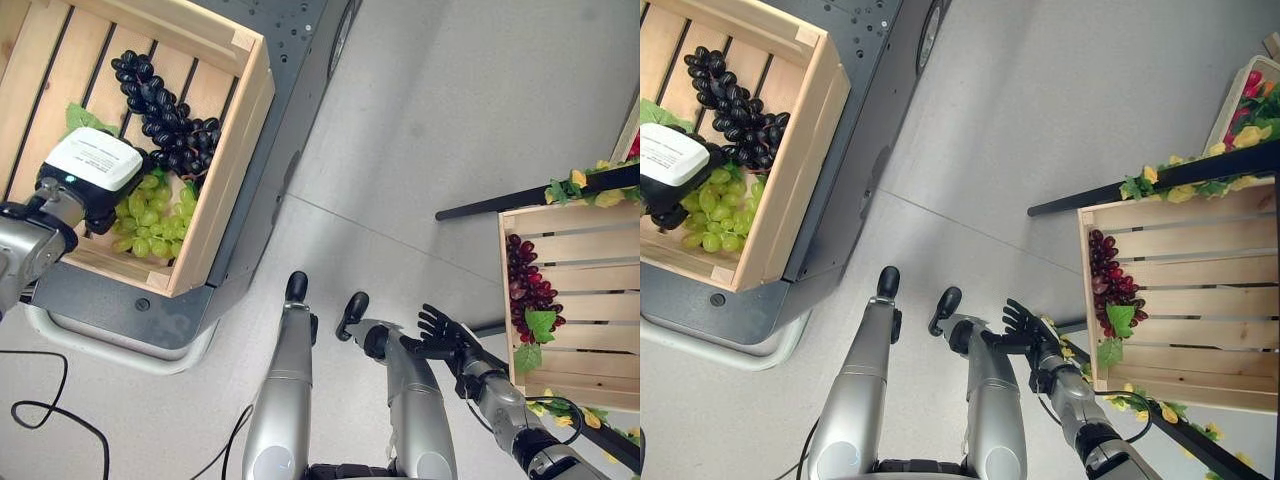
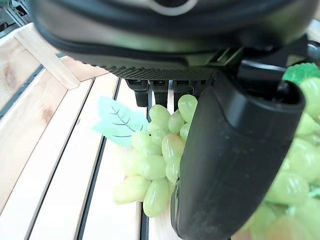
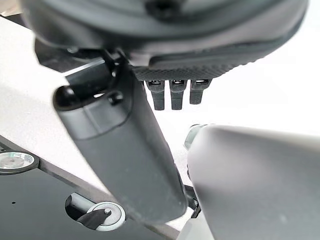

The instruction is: Pick up the fruits from the basket on one side to the basket on the other side

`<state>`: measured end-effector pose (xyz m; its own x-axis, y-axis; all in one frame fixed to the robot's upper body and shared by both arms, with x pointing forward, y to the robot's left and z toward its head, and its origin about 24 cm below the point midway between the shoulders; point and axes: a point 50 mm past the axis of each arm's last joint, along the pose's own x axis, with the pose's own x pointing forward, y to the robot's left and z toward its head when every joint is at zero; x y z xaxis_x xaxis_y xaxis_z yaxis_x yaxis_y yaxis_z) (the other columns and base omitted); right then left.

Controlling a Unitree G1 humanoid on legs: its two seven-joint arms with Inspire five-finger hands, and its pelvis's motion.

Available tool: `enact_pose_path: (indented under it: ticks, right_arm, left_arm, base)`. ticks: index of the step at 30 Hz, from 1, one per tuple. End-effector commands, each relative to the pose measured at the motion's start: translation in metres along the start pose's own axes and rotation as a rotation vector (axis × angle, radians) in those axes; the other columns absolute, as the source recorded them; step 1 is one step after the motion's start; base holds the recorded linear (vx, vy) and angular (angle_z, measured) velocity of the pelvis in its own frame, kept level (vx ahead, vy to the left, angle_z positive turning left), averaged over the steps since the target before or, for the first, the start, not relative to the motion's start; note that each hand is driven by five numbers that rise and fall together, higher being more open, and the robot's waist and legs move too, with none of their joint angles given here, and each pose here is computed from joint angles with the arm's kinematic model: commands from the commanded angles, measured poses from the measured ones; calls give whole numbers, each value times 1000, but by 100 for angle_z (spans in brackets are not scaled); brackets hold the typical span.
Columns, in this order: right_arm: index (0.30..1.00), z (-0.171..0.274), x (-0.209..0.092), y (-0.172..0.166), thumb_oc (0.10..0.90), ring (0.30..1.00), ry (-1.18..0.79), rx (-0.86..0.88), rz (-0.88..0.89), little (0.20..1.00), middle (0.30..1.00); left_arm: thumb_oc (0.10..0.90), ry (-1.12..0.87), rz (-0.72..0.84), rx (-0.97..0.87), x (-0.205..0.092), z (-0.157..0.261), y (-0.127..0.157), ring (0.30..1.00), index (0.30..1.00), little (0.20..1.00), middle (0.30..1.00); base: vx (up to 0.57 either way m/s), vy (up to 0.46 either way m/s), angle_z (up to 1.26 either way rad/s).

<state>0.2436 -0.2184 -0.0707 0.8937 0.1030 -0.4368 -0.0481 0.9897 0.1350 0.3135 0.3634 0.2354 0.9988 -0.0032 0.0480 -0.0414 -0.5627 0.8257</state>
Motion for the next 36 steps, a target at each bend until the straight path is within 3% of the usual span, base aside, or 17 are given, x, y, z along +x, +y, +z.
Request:
enact_pose_path:
  ticks: [1,2,3,13,24,29,36]
  right_arm:
    - [900,-2,-18,-28,800,900,-39,18,-46,900,900]
    - [900,-2,-18,-27,800,900,-43,21,-46,900,900]
    - [900,-2,-18,-28,800,900,-46,24,-47,900,900]
    - [900,-2,-18,-26,800,900,-62,46,-42,900,900]
    - [900,0,-13,-16,800,900,-75,78,-35,900,900]
    - [900,-2,-14,-8,800,900,-70,82,-19,900,900]
    - [900,-6,-16,3,800,900,-72,95,-6,900,900]
  left_arm:
    - [800,8,-24,-16,4,4,2,900,900,900,900]
    - [675,11,-39,-3,6,5,2,712,712,712,712]
    - [400,14,-47,10,6,5,2,300,300,300,300]
    - [400,234,-42,121,2,-26,12,300,300,300,300]
    - [400,243,129,124,-11,-33,6,300,300,300,300]
    - [400,189,355,46,-23,-29,6,300,300,300,300]
    - [400,189,521,-54,-41,-30,-2,300,300,300,300]
  base:
    - [0,0,0]
    - [0,0,0]
    - [0,0,0]
    - [-2,-7,-1]
    - [2,-13,3]
    - [15,7,-4]
    - [29,-3,-7]
